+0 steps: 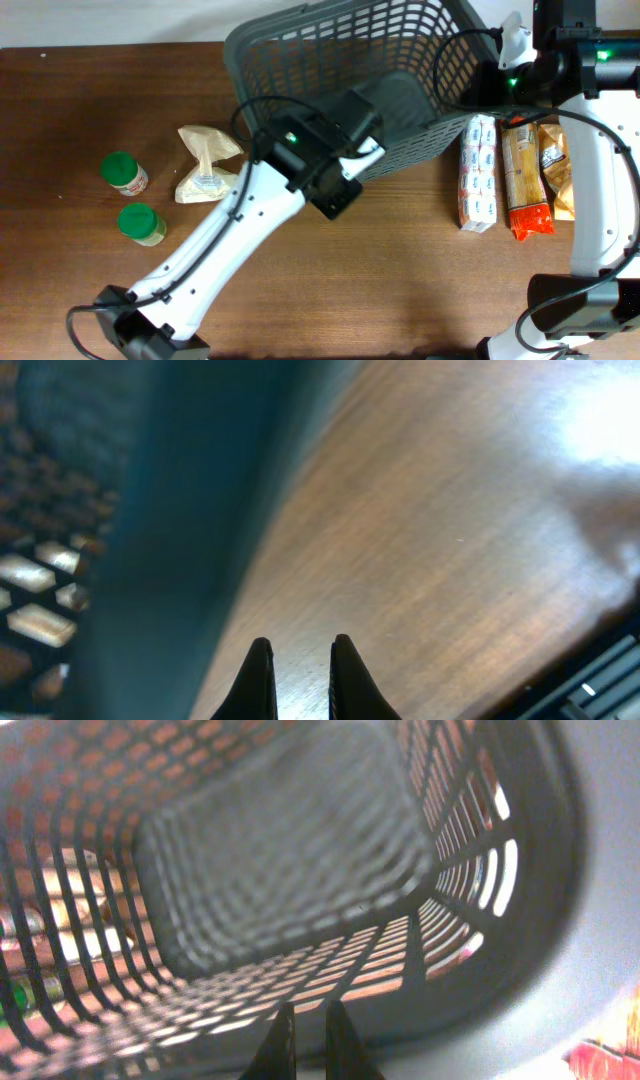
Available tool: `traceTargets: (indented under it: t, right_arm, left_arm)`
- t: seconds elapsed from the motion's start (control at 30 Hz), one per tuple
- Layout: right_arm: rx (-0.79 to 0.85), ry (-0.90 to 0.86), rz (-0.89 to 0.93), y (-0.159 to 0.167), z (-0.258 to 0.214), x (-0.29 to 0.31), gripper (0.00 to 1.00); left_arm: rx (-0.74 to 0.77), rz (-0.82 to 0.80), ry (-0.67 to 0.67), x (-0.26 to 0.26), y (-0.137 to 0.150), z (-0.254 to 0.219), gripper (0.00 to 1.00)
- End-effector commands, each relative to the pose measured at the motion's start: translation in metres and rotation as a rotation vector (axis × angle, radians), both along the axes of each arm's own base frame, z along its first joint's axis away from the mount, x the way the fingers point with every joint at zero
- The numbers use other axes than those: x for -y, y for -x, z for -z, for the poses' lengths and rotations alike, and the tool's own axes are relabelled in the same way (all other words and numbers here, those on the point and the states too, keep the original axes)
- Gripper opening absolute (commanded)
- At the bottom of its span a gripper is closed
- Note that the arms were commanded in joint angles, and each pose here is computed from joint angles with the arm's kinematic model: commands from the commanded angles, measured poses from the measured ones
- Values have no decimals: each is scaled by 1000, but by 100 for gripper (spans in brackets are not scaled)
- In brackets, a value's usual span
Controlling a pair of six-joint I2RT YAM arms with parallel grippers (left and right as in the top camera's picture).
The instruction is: Pack container
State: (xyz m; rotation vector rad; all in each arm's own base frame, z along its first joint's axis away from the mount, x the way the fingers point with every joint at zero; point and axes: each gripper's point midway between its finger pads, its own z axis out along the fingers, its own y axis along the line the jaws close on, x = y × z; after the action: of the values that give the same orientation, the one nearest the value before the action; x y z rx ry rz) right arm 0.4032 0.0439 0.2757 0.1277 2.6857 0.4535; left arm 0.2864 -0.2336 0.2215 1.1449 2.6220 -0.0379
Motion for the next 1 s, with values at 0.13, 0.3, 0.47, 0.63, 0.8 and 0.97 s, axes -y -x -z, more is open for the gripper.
traceTargets:
  t: [0.13,0.3,0.47,0.63,0.8,0.97]
  right_arm:
    - [-74,33,-11,13,10,1,4]
    - [-109,32,-12,20,13,1,4]
    - [-111,21,-17,23,11,-1,4]
    - [-2,-12,-28,17,-14,-6,4]
    - [257,32,55,-6,-74,27,4]
    - [262,66,214,-12,-74,80,4]
  left_arm:
    - [15,-71,-22,-28,-19,-3,2]
    - [28,-116,-39,-41,-27,-3,2]
    - [16,-135,-44,-48,-27,-3,2]
    - [-8,-184,-46,-59,-9,-13,2]
    - [113,-240,65,-81,15,-67,2]
    - [232,-366,148,-126,29,-109,19]
